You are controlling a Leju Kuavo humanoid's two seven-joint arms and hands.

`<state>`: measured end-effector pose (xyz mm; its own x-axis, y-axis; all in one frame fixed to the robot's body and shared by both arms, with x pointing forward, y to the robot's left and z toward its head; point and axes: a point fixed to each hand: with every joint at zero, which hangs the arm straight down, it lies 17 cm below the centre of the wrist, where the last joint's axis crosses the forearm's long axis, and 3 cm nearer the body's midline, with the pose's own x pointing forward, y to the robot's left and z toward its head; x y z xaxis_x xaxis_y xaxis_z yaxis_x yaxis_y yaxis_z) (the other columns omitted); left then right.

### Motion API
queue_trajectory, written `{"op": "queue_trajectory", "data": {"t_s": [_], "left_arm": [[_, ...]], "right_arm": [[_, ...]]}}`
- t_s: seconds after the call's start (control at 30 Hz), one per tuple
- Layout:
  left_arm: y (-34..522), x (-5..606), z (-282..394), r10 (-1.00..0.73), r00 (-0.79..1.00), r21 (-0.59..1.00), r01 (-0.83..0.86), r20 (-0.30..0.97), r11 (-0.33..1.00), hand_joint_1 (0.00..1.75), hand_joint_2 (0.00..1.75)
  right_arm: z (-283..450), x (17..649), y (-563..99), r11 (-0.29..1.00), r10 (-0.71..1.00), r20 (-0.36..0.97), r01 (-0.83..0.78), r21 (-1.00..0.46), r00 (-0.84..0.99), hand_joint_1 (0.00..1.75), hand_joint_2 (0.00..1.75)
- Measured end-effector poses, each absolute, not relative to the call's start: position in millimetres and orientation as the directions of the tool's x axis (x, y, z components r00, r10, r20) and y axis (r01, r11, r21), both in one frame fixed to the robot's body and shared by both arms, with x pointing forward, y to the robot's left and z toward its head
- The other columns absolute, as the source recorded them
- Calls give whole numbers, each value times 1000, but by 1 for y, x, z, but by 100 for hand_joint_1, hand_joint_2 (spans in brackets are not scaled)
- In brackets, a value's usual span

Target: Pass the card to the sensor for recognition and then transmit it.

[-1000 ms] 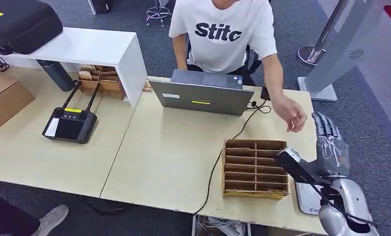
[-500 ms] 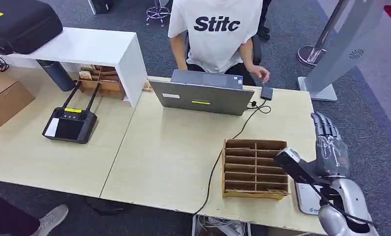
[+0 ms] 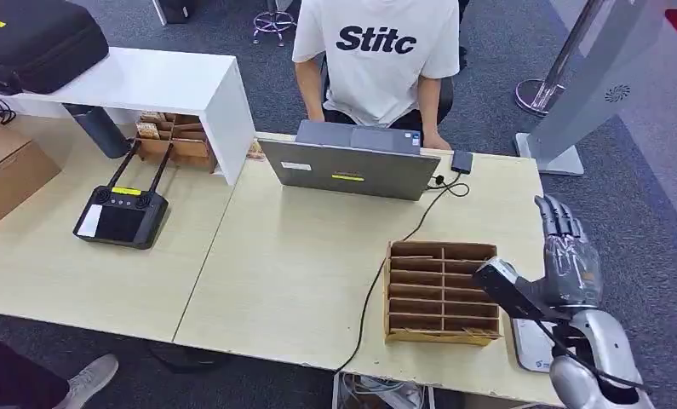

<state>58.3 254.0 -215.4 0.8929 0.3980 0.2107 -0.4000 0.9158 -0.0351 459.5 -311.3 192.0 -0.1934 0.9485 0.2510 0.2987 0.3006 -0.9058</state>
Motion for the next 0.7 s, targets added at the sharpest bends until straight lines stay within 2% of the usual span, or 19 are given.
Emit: {"op": "queue_trajectory", "data": {"t_s": [0.27,0.4,0.7], "left_arm": [[254,58,-215,398,893,-36,-399,211,916,0,175],[253,58,-215,385,899,-36,-386,210,922,0,175],[253,57,-216,378,902,-33,-380,210,924,0,175]], "right_arm": [[193,458,-305,304,945,246,297,-905,-216,0,175],[170,450,-264,314,918,245,195,-929,-313,0,175],[158,444,-248,323,907,255,164,-932,-335,0,175]]}}
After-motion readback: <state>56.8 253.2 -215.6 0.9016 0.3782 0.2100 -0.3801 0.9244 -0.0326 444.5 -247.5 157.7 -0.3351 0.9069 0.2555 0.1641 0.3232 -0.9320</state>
